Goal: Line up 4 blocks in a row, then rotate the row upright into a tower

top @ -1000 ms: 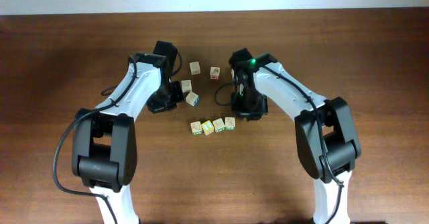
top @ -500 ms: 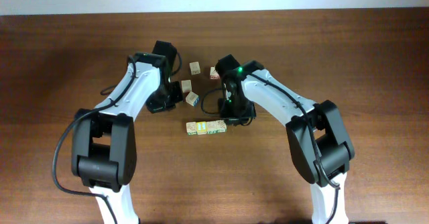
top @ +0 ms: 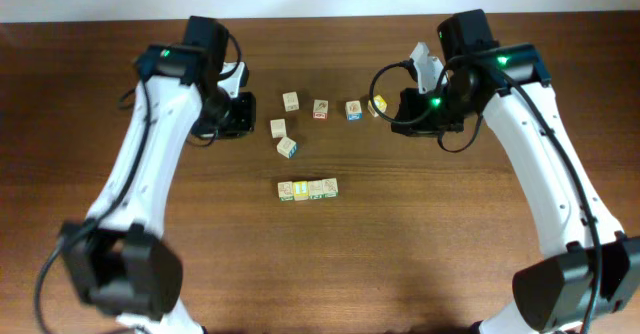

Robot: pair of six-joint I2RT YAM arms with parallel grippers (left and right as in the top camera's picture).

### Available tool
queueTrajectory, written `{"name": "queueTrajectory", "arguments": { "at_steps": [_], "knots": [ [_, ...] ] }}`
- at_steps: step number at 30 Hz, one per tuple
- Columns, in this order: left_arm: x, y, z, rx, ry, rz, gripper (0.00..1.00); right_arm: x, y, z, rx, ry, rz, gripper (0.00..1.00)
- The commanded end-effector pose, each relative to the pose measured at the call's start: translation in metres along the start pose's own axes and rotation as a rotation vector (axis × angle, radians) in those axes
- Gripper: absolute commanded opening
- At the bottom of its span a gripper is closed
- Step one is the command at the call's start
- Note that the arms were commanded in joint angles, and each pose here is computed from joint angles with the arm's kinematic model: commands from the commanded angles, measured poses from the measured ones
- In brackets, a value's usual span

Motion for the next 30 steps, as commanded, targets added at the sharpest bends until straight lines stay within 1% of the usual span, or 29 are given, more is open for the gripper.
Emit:
{"name": "queueTrajectory", "arguments": {
  "at_steps": [1, 4, 5, 8, 13, 17, 20, 27, 30],
  "knots": [
    [0.004, 0.004, -0.031, -0.049, -0.063, -0.136, 0.0, 0.017, -0.001, -0.017, -0.024, 0.013, 0.053, 0.13],
    [0.056, 0.02, -0.048, -0.195, -0.013, -0.122, 0.0, 0.064, -0.006, -0.028, -0.035, -0.029, 0.2, 0.14],
    [0.073, 0.023, -0.053, -0.211, 0.004, -0.143, 0.0, 0.087, -0.015, -0.034, 0.013, -0.044, 0.21, 0.14],
    [0.1, 0.025, -0.062, -0.216, 0.014, -0.157, 0.0, 0.127, -0.031, -0.042, 0.066, -0.02, 0.217, 0.13],
    [0.129, 0.024, -0.068, -0.232, 0.07, -0.131, 0.0, 0.174, -0.028, -0.048, 0.079, 0.07, 0.235, 0.11],
    [0.145, 0.029, -0.065, -0.238, 0.076, -0.09, 0.0, 0.19, -0.026, -0.051, 0.083, 0.101, 0.217, 0.09],
    [0.161, 0.021, -0.074, -0.211, 0.13, -0.078, 0.0, 0.198, -0.025, -0.053, 0.086, 0.12, 0.213, 0.09],
    [0.162, 0.011, -0.078, -0.133, 0.139, -0.116, 0.0, 0.202, -0.016, -0.055, 0.068, 0.134, 0.206, 0.09],
    [0.163, 0.008, -0.075, -0.102, 0.124, -0.133, 0.0, 0.204, -0.017, -0.058, 0.139, 0.159, 0.15, 0.07]
  ]
}}
Point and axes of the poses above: each gripper's point midway between its finger pads, its own x axis out along the fingers, its own y axis along the line the jaws close on, z = x × y, the point moved 8 cm from there along -x, back along the fingers, and after that the axes turned 13 degrees about -x, right-handed, at the moved point
